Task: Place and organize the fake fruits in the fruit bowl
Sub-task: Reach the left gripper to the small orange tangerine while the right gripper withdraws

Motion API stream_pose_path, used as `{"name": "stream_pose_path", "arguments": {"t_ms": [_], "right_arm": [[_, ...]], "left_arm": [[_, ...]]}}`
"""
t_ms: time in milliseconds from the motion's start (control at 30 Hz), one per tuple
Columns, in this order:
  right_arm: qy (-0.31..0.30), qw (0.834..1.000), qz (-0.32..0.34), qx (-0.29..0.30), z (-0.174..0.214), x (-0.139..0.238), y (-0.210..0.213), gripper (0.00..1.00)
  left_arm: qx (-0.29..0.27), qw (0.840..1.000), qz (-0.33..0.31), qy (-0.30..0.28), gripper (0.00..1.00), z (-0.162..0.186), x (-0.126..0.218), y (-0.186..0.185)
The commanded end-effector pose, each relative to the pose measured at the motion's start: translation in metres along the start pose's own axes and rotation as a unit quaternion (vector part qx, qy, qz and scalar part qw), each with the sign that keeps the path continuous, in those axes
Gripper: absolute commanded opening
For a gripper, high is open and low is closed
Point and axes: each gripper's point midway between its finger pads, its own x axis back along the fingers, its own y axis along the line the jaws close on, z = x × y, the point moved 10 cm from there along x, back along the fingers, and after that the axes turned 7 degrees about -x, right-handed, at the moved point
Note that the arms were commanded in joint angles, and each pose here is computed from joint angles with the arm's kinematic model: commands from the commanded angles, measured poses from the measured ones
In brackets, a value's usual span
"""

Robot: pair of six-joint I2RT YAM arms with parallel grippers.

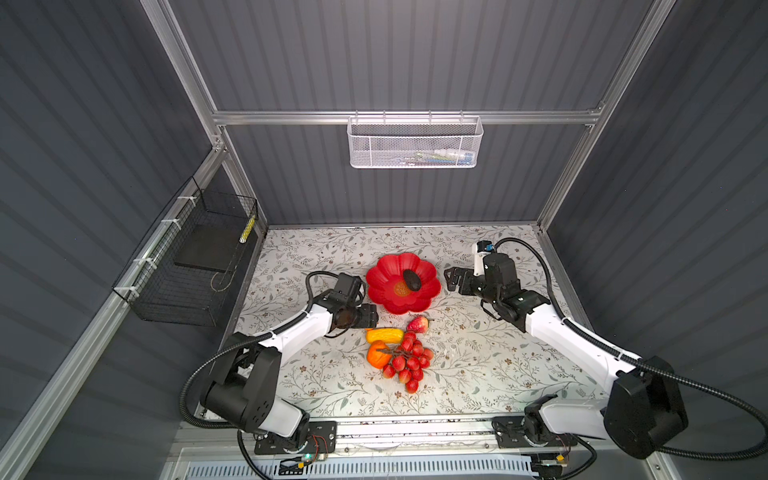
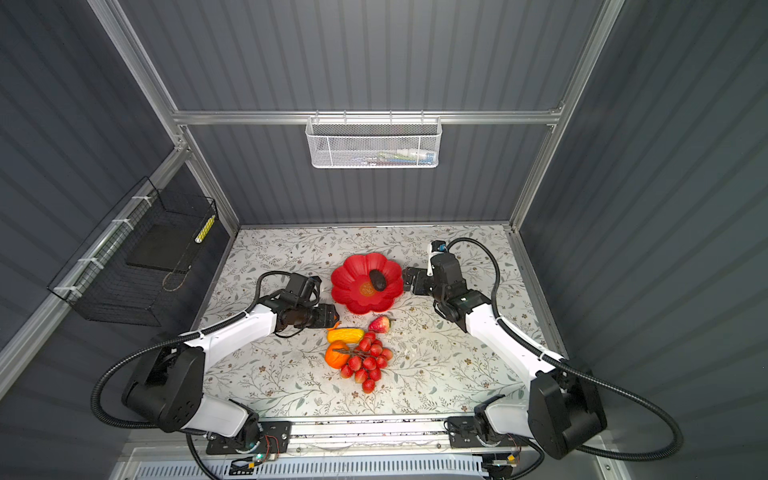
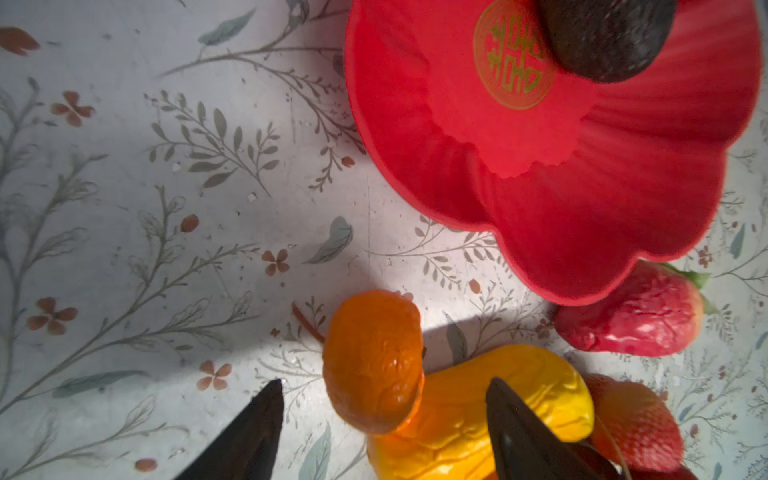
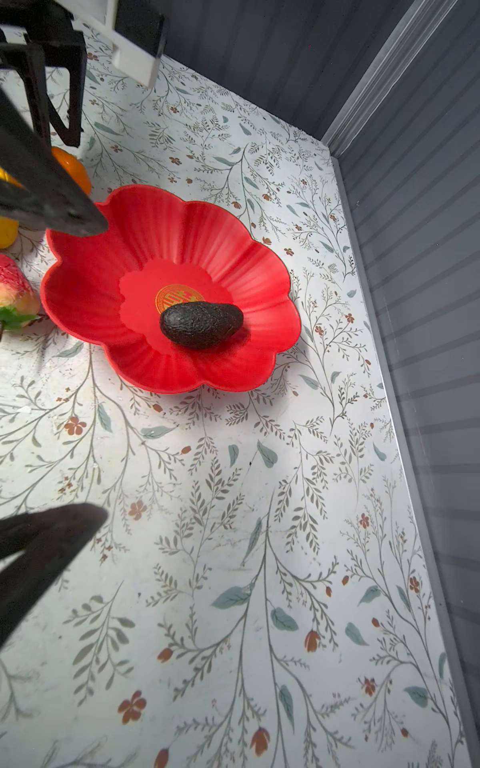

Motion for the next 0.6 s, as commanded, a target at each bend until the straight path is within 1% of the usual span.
{"name": "stream_pose_path", "arguments": {"t_ms": [0,133,267,300,433,567], "right_arm": [[-0.008,1.000,-0.005,-0.007,-0.001,0.005,-0.002,0.99],[-0.006,1.000,-0.001,-0.008,0.000,0.006,-0.005,0.99],[-0.004,1.000,-0.001,-0.011,0.002,0.004,-0.007,0.99],[-0.003,1.000,-0.001,-0.012,0.002,0.003,-0.007,0.99],[0.001,1.000,-0.003,-0.017,0.004,-0.001,-0.009,0.99],[0.005,1.000,-0.005,-0.019,0.004,-0.002,-0.009,0.99]], "left_arm": [[0.001,1.000,0.002,0.003,0.74,-0.006,-0.008,-0.003],[0.000,1.000,-0.004,0.016,0.66,-0.004,-0.016,-0.002],[-0.004,1.000,-0.014,0.020,0.49,-0.001,-0.014,0.000],[-0.007,1.000,-0.016,0.019,0.46,-0.002,-0.011,0.000],[-0.030,0.999,-0.035,0.008,0.35,-0.006,0.009,-0.001],[-0.071,0.995,-0.066,-0.017,0.34,-0.027,0.046,-0.007]]}}
